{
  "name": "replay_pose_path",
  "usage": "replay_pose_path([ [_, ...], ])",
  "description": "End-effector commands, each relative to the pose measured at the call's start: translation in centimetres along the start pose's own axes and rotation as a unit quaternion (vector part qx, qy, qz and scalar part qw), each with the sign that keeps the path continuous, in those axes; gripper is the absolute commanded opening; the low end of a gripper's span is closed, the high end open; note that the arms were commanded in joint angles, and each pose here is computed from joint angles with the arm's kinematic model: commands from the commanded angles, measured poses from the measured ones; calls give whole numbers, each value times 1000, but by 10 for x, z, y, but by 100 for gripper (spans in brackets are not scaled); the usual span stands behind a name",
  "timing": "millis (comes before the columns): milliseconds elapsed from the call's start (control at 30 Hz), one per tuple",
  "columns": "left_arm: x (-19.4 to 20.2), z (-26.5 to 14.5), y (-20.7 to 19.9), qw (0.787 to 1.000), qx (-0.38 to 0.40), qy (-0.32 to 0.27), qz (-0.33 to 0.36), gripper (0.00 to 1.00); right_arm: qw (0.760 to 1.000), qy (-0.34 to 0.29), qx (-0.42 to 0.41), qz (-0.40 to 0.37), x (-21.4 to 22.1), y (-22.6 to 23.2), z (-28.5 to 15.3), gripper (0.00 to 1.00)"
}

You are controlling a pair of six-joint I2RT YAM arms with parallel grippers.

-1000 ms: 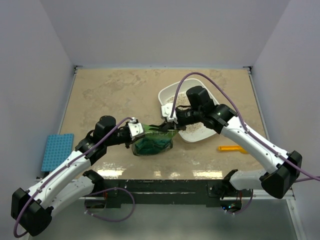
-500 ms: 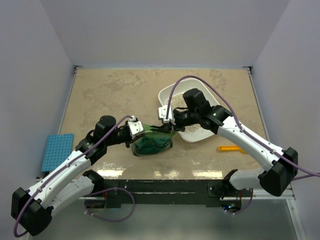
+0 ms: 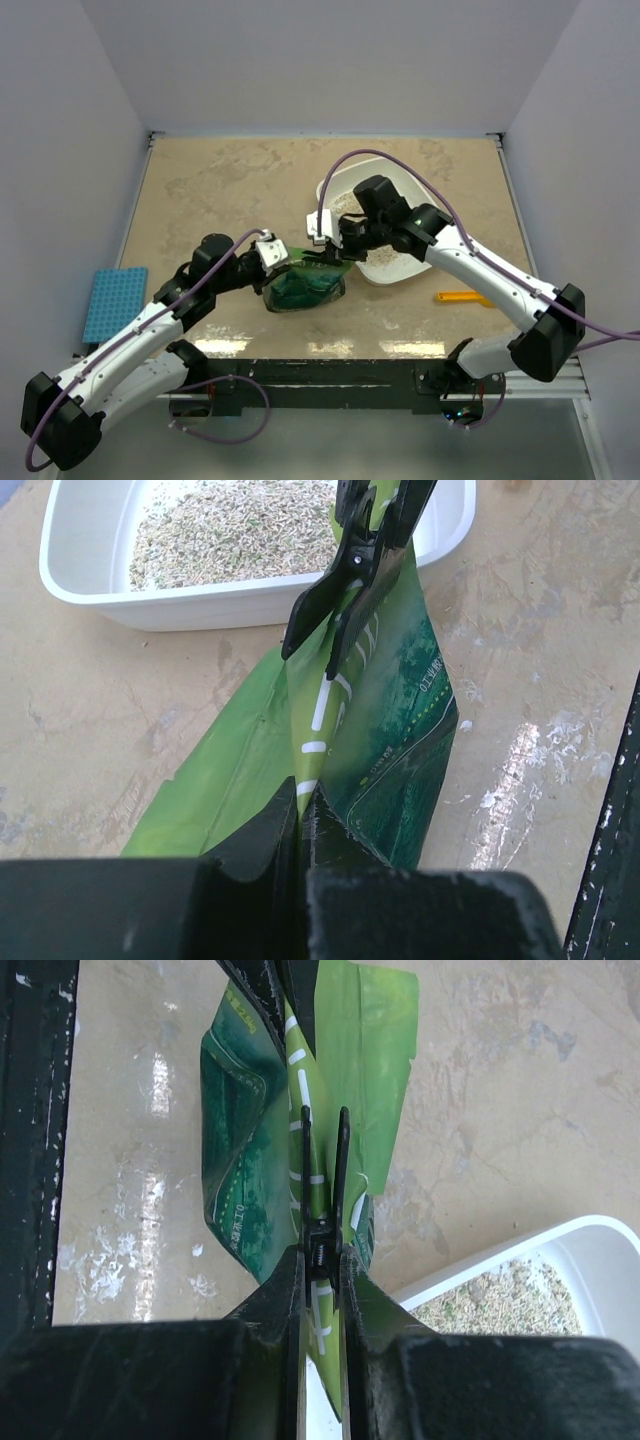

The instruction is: Fill the litter box with clean litter

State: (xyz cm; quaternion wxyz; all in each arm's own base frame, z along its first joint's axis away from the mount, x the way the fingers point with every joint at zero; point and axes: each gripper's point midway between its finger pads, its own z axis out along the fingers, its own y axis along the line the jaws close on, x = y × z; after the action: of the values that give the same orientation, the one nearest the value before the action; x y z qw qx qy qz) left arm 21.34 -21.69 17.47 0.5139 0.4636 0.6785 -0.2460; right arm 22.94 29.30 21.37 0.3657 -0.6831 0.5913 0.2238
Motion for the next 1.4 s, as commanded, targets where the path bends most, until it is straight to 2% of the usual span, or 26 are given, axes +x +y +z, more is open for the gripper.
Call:
replay_pose_path([
  [0,-38,-2,3,997,-11,-68,22,0,991,130,26,23,53,-10,-6,0],
  [167,-37,-2,3,998,-12,-67,19,0,985,169,35,27,60,-13,-11,0],
  [400,-35,-2,6,998,-21,-61,18,0,983,182,30,21,51,-9,-23,0],
  [633,-34,-4,8,998,-27,-61,19,0,978,208,15,24,72,12,-22,0],
  [933,-35,-4,8,998,-30,-60,20,0,980,194,27,19,60,10,-30,0],
  [1367,-33,-5,8,997,-32,-60,19,0,980,199,1,31,68,15,3,0],
])
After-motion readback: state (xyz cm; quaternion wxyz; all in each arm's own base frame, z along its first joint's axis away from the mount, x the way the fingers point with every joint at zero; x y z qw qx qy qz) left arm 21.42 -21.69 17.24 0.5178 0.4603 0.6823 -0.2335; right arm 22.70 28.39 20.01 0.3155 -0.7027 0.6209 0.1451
